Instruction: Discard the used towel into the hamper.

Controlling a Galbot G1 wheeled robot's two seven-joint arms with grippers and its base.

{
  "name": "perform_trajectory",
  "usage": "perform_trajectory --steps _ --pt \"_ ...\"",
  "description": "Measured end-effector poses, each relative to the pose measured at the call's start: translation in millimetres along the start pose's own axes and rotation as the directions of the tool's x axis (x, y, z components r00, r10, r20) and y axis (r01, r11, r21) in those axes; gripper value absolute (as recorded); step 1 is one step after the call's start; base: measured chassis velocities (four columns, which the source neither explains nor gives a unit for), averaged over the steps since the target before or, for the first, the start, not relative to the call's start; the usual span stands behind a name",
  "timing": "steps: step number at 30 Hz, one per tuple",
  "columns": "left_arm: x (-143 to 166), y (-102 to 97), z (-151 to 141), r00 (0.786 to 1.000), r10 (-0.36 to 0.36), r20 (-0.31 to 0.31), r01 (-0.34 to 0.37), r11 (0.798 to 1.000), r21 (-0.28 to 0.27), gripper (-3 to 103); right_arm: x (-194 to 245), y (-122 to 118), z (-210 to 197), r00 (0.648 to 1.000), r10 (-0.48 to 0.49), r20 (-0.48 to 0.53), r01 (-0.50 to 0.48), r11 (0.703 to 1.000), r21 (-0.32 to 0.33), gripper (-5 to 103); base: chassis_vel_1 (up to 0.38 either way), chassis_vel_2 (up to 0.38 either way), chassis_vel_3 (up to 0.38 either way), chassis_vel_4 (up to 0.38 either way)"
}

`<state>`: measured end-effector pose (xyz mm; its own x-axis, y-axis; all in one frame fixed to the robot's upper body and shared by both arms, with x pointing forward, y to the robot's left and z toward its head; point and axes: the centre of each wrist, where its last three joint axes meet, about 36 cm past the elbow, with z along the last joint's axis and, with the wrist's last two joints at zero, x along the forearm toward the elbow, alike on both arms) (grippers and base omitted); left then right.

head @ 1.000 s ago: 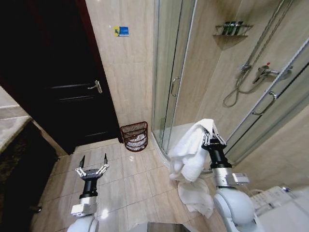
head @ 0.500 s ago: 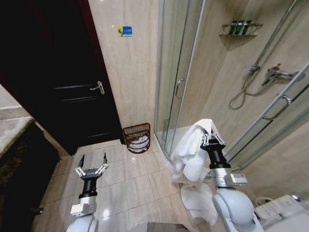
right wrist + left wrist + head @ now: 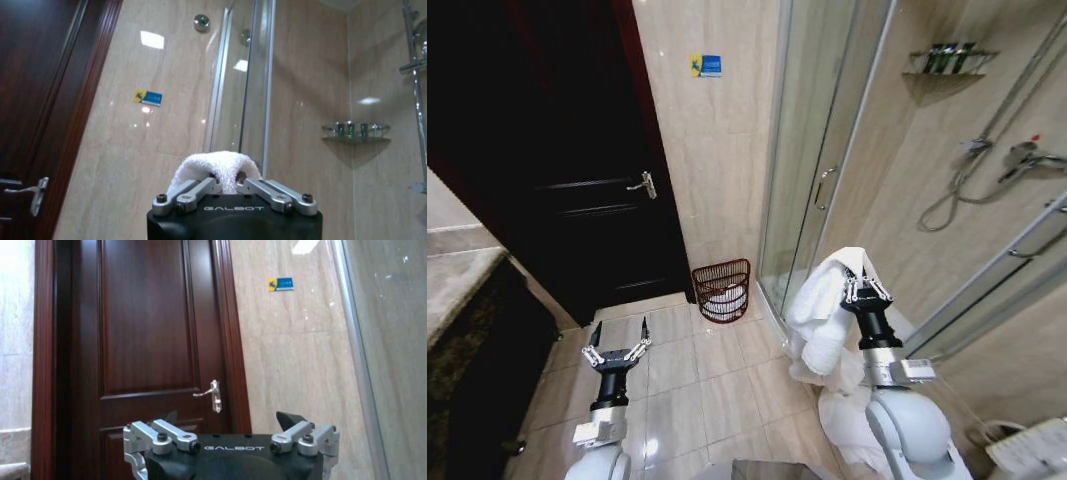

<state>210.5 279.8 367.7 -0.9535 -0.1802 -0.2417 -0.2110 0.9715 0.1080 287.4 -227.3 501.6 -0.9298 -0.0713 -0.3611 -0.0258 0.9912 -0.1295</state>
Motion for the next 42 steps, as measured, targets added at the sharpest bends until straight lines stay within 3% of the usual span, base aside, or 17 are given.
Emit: perform_trajectory --steps 10,20,42 --pt "0.4 -0.2 1.0 1.0 0.001 0.0 -0.001 1.0 0.0 100 -4.5 -0.5 -1.6 1.0 -0.014 0.006 0.014 1.0 0.015 5 0.066 0.186 -0.067 -0.18" --pt "1.0 2.1 2.9 1.0 0.004 -0.02 -0.004 1.0 -0.004 100 -5.4 1.5 0.4 1.0 -0.014 0.001 0.014 1.0 -0.009 5 0.038 0.178 -0.04 -0.161" --pt "0.6 3.4 2.4 1.0 0.006 -0.025 -0.007 1.0 -0.011 100 -8.0 2.6 0.2 1.0 -0.007 0.005 0.007 1.0 -0.02 5 0.038 0.032 0.04 0.045"
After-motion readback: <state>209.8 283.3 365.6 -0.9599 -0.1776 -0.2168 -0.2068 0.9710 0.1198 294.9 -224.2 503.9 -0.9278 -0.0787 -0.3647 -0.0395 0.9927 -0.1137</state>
